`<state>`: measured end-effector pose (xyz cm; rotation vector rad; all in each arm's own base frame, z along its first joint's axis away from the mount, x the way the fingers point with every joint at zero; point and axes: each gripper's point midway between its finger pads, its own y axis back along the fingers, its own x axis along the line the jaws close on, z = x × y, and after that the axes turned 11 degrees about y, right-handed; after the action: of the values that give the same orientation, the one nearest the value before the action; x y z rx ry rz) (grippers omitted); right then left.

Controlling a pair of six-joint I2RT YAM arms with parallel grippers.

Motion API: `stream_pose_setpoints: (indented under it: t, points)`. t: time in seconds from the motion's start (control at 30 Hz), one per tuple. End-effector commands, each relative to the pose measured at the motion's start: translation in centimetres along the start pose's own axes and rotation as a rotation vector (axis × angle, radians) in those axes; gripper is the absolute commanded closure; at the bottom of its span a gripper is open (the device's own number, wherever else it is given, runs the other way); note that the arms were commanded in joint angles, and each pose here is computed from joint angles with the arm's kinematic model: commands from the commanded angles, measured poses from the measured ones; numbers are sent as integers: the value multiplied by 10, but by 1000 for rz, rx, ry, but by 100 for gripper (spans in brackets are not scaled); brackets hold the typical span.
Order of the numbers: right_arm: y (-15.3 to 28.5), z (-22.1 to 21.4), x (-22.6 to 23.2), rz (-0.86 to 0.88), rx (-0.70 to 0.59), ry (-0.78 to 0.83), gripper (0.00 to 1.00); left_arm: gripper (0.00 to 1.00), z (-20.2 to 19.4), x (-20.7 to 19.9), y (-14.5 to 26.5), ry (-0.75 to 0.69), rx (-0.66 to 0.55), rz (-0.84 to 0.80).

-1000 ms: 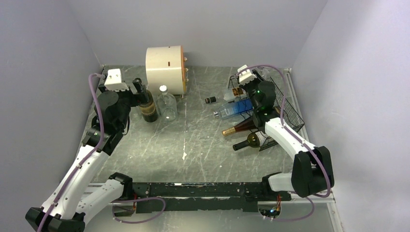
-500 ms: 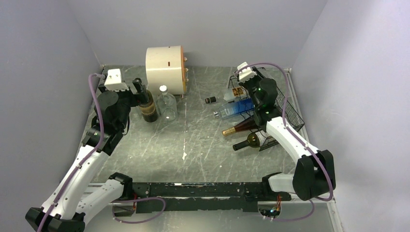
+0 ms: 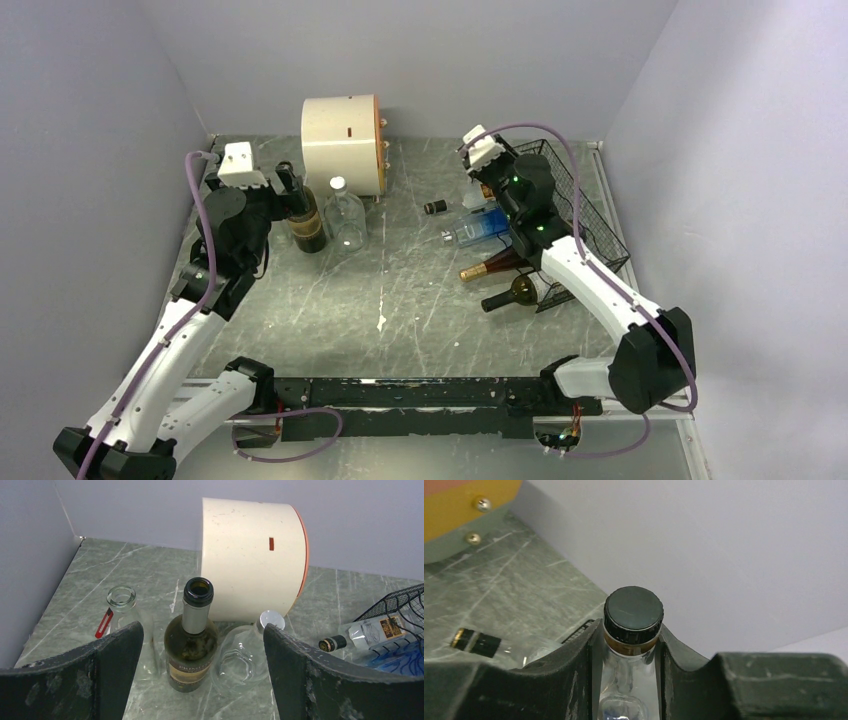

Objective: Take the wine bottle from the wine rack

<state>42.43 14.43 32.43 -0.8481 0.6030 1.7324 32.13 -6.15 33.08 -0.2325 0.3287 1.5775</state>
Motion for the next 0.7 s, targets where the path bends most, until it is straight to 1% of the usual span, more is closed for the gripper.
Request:
stream_pose_setpoints:
  t: [0.0,0.13,0.27,0.4,0.67]
  points:
    - [6,72,-78,-212,-166,16,100,7,6,-4,-2,17,-22,-18]
    - [6,89,-84,-212,-203,-31,100,7,5,-4,-2,16,-18,-17]
    - [5,118,-73,-178,-264,-55,100,7,4,-4,-3,16,-16,-17]
    - [1,143,-55,-125,-319,-97,100,7,4,-4,-4,15,-13,-14]
    - [-10,189,-5,15,-464,-272,100,7,4,-2,-4,12,-14,-7]
